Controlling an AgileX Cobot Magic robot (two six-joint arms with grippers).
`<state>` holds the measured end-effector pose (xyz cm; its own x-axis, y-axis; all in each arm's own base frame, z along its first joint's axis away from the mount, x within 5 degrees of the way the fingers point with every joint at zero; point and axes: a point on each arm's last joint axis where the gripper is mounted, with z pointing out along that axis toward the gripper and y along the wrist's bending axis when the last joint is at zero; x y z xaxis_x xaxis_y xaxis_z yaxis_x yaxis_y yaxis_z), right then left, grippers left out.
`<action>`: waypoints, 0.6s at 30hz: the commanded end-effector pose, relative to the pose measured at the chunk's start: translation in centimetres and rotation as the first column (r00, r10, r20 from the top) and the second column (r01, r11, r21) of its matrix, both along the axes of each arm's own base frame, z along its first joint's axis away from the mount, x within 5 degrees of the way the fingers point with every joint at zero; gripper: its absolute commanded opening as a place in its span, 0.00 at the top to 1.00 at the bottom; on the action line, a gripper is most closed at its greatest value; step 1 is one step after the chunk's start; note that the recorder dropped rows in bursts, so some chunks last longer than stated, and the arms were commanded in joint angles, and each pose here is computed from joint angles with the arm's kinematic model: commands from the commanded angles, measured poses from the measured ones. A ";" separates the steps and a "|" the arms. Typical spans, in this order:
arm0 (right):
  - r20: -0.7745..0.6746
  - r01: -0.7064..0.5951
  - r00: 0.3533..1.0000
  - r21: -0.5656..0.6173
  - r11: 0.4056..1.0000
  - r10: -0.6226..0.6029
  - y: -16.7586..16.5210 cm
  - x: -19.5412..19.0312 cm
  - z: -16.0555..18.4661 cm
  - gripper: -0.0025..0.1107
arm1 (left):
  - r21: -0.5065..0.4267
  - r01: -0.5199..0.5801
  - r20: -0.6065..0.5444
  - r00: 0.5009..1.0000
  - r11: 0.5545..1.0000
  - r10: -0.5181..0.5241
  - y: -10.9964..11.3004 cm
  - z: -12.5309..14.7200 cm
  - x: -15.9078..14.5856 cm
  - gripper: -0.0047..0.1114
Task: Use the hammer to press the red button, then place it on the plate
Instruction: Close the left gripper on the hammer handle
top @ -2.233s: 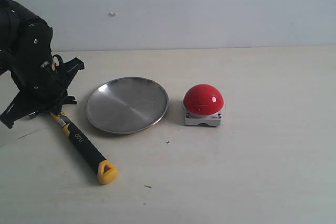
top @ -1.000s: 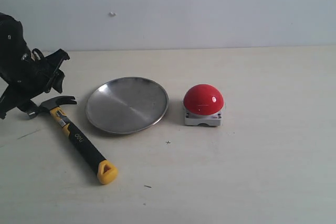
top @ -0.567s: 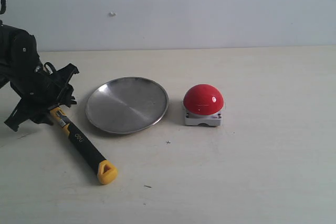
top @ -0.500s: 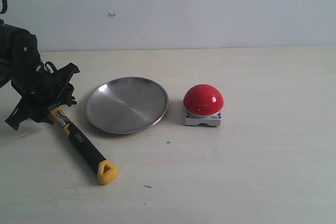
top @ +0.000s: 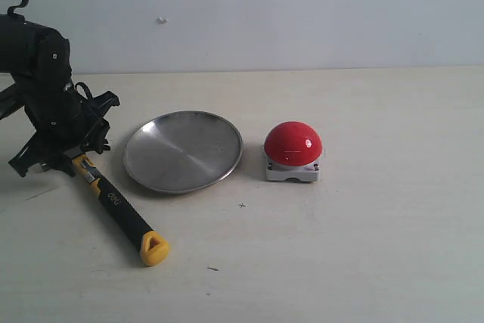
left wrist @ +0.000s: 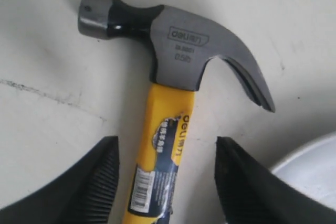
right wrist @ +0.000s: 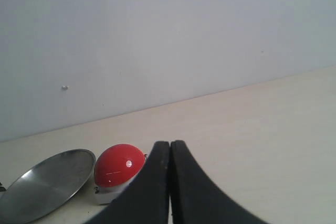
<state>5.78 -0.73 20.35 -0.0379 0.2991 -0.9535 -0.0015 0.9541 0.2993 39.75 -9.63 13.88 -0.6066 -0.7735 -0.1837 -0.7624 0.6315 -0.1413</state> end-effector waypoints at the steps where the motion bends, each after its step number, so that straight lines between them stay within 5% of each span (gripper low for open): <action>1: 0.011 -0.001 1.000 -0.014 1.000 0.001 0.0 -0.1 0.1 0.98 | 0.010 0.008 -0.007 1.000 1.000 -0.008 0.0 0.0 0.1 0.50; 18: 0.011 -0.001 1.000 -0.014 1.000 0.001 0.0 -0.1 0.1 0.98 | -0.011 -0.029 -0.042 0.999 1.000 0.028 0.6 -2.4 0.5 0.50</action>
<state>5.78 -0.73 20.35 -0.0379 0.2991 -0.9535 -0.0015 0.9541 0.2993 39.93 -9.04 11.61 -0.5933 -0.7915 -0.1467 -0.7874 0.6085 -0.0986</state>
